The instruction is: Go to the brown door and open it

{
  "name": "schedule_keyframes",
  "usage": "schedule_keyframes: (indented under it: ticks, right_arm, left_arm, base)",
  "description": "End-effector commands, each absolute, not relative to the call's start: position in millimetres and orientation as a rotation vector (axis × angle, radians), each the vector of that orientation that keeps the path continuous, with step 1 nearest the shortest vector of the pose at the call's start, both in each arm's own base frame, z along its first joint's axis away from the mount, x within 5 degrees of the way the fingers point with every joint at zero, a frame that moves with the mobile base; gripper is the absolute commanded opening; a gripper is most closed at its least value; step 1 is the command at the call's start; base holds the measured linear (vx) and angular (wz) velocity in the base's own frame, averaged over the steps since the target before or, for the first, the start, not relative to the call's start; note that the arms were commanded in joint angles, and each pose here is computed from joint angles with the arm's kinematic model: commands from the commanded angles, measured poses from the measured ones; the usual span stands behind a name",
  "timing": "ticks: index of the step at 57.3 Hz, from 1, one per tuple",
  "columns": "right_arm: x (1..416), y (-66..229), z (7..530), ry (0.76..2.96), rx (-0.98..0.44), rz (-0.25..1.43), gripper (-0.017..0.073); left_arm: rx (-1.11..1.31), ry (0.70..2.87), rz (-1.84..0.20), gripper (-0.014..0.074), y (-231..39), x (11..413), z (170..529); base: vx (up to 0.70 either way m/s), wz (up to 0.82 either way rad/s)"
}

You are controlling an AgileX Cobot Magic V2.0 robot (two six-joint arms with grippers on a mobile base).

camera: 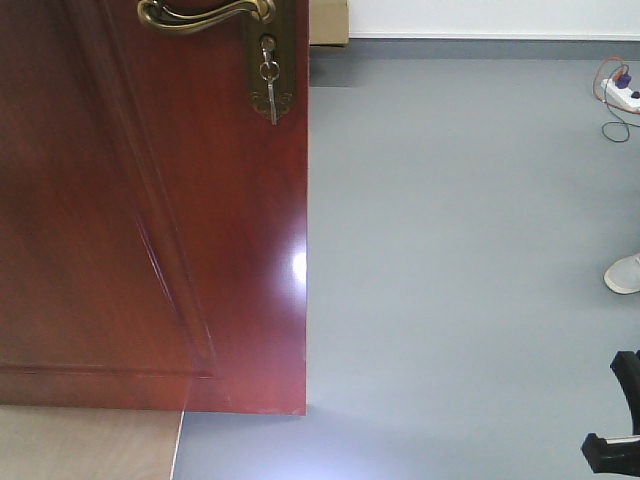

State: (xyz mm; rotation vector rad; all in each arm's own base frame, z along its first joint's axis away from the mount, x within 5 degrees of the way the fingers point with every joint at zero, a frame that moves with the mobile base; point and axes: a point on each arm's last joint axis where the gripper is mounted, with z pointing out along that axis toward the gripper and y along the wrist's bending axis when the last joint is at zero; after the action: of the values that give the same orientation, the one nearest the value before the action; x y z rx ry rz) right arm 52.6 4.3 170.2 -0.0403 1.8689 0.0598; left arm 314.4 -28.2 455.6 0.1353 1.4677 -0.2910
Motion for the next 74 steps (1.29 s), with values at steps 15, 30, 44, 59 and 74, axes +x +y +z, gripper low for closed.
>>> schedule_keyframes:
  ticks: [15, 30, 44, 59, 74]
  right_arm:
    - [54.2, 3.8, 175.8, 1.791, -0.043, 0.049, 0.0000]
    - [54.2, 3.8, 175.8, 1.791, -0.043, 0.049, 0.0000]
    - [54.2, 3.8, 175.8, 1.791, -0.043, 0.049, 0.0000]
    - [54.2, 3.8, 175.8, 1.791, -0.043, 0.049, 0.0000]
    - [54.2, 3.8, 175.8, 1.791, -0.043, 0.049, 0.0000]
  left_arm:
    - [0.110, 1.396, -0.336, 0.0036, -29.1, 302.1, 477.2]
    - [0.110, 1.396, -0.336, 0.0036, -29.1, 302.1, 477.2]
    - [0.110, 1.396, -0.336, 0.0036, -29.1, 302.1, 477.2]
    - [0.110, 1.396, -0.336, 0.0036, -29.1, 302.1, 477.2]
    - [0.107, 1.397, -0.334, 0.0036, -28.8, 302.2, 477.2]
  base:
    - [0.00, 0.00]
    - [0.00, 0.00]
    - [0.00, 0.00]
    - [0.00, 0.00]
    - [0.00, 0.00]
